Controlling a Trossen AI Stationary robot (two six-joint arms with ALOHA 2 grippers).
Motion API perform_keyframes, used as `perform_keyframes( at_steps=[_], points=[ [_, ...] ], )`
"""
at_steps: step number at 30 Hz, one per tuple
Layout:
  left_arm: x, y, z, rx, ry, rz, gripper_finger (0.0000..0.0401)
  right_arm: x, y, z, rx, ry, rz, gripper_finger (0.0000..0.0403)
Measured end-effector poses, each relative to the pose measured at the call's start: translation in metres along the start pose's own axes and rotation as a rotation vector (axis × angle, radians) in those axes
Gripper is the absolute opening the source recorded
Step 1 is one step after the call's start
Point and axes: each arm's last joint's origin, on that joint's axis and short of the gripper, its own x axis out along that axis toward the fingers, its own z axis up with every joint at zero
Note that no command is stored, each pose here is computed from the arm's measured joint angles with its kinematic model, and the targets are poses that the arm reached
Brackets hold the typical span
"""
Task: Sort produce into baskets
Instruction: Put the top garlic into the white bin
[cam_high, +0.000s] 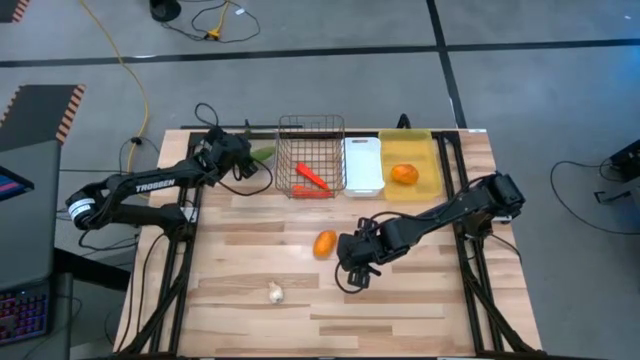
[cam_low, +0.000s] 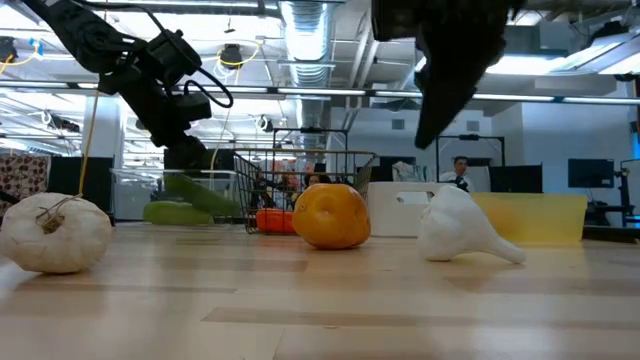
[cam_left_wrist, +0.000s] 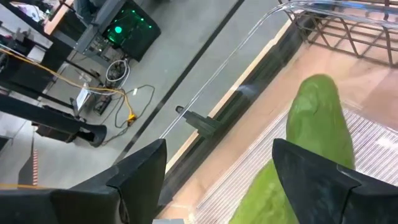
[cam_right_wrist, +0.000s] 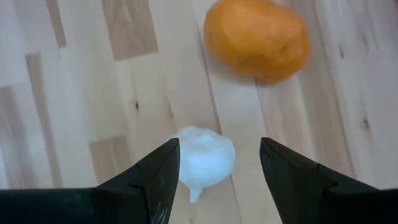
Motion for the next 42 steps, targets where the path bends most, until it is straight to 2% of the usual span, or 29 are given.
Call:
perform_keyframes(
  at_steps=[11,29,42],
  points=[
    [0.000,-0.001,0.000,-0.009,-0.009,-0.033,0.0279,0.023,-0.001,-0.020,-0.015,0.012,0.003,0.0249],
    [0.000,-0.002,0.000,-0.036,-0.018,-0.064,0.0279,0.024,0.006,-0.026,-0.046,0.011,0.020,0.0249],
    [0.000,-0.002,0.000,-0.036,-0.018,-0.064,0.0279,0.040,0.002,-0.037,-0.038,-0.019,0.026,0.0246]
  ],
)
